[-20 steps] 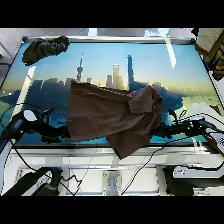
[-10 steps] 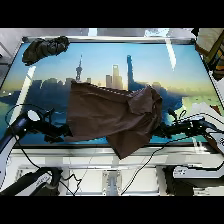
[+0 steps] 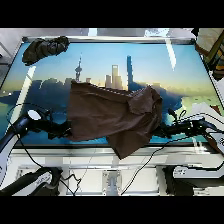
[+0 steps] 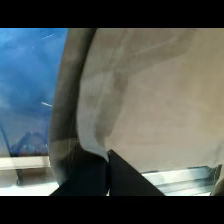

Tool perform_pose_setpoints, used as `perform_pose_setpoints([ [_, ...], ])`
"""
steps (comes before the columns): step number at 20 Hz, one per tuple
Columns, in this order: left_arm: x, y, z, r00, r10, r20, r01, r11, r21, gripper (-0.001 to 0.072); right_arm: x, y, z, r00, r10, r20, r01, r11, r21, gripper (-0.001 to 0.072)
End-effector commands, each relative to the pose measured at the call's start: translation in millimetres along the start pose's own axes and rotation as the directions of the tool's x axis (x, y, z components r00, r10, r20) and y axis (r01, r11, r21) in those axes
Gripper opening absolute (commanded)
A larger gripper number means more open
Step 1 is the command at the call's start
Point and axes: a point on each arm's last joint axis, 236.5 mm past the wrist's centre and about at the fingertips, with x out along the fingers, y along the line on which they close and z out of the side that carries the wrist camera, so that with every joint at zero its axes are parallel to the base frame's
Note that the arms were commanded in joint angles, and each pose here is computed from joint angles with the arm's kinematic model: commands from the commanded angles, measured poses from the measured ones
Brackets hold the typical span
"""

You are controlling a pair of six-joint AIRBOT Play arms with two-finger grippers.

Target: Fold the shirts.

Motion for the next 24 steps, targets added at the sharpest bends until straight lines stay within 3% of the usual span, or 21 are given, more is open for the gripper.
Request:
perform_pose_setpoints([
  [1, 0.1, -2.6, 6.3, 1.0, -0.012, 0.026, 0.012, 1.0, -0.007, 0.0014, 0.0, 0.1, -0.1, 1.0, 0.0, 0.001, 0.0, 1.0, -0.001, 0.0022],
  [4, -0.5, -1.4, 19.0, 0.997, -0.007, 0.08, 0.008, 1.0, -0.009, 0.0013, -0.1, 0.2, -0.4, 1.0, 0.001, -0.001, -0.001, 1.0, -0.001, 0.0022],
  [9, -22.4, -7.1, 82.4, 0.945, -0.007, 0.328, 0.029, 0.998, -0.062, 0.0012, -0.2, 4.1, -4.7, 1.0, 0.018, -0.019, -0.018, 1.0, -0.001, 0.0023],
  [15, -109.9, -46.9, 172.4, 0.764, -0.069, 0.641, 0.09, 0.996, 0.001, 0.0011, -0.2, 3.4, -4.1, 1.0, 0.015, -0.016, -0.015, 1.0, 0.0, 0.0022],
  [16, -110.4, -46.2, 175.2, 0.76, -0.066, 0.647, 0.088, 0.996, -0.001, 0.0011, -0.1, 2.9, -3.4, 1.0, 0.012, -0.013, -0.012, 1.0, -0.001, 0.0022],
  [18, -81.7, -33.3, 164.0, 0.83, -0.029, 0.557, 0.058, 0.998, -0.035, 0.0013, -0.1, 2.8, -3.3, 1.0, 0.012, -0.013, -0.012, 1.0, 0.0, 0.0023],
  [19, -68.1, -29.1, 157.2, 0.861, -0.02, 0.508, 0.054, 0.997, -0.051, 0.0045, -0.2, 3.6, -4.1, 1.0, 0.015, -0.016, -0.015, 1.0, 0.0, 0.0022],
  [20, -57.6, -26.3, 152.3, 0.882, -0.016, 0.47, 0.052, 0.997, -0.063, 0.0425, -0.1, 4.9, -5.7, 1.0, 0.021, -0.023, -0.021, 1.0, 0.0, 0.0023],
  [21, -54.9, -26.7, 151.9, 0.886, -0.02, 0.463, 0.058, 0.996, -0.066, 0.0675, -0.3, 6.3, -7.5, 0.999, 0.027, -0.031, -0.027, 1.0, 0.0, 0.0023],
  [24, -66.4, -41.0, 161.8, 0.866, -0.066, 0.496, 0.104, 0.993, -0.049, 0.0679, -0.5, 7.9, -11.1, 0.998, 0.034, -0.046, -0.034, 0.999, -0.001, 0.0023],
])
